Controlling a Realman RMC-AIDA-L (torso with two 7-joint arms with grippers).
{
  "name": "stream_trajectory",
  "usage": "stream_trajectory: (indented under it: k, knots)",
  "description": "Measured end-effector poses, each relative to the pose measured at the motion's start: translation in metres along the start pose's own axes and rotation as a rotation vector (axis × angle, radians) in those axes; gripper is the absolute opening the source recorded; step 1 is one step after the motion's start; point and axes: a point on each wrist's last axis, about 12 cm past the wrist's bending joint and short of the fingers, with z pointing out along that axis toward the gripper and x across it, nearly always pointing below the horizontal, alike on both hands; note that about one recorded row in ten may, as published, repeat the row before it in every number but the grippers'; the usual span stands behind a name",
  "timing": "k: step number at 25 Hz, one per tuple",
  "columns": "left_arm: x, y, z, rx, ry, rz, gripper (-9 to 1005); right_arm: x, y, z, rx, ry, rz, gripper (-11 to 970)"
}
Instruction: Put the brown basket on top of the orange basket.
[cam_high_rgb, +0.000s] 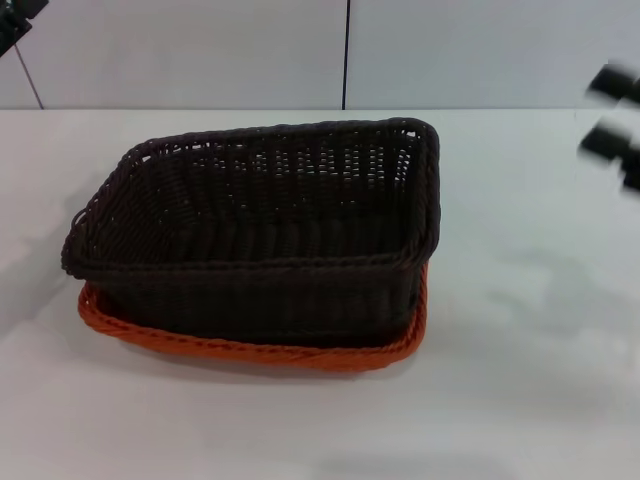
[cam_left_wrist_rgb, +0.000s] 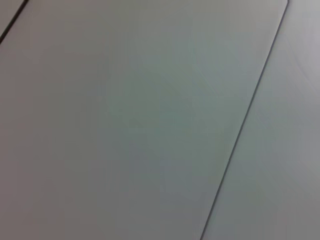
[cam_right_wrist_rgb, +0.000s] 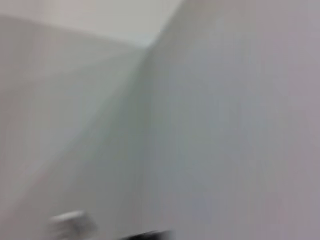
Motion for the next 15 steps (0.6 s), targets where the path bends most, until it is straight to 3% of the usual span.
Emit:
stream_trajectory:
  k: [5,10,15]
  knots:
    - [0.003,-0.005,-0.007,0.015,-0.036,0.011,847,0.011,-0.018,-0.024,0.424,-0.095,-0.074,586]
    - [0.005,-0.008,-0.014,0.018,-0.065,0.023,847,0.025,-0.036,-0.042,0.739,-0.114,-0.101,586]
    - [0.007,-0.01,-0.018,0.022,-0.079,0.032,847,0.03,-0.041,-0.046,0.84,-0.123,-0.129,586]
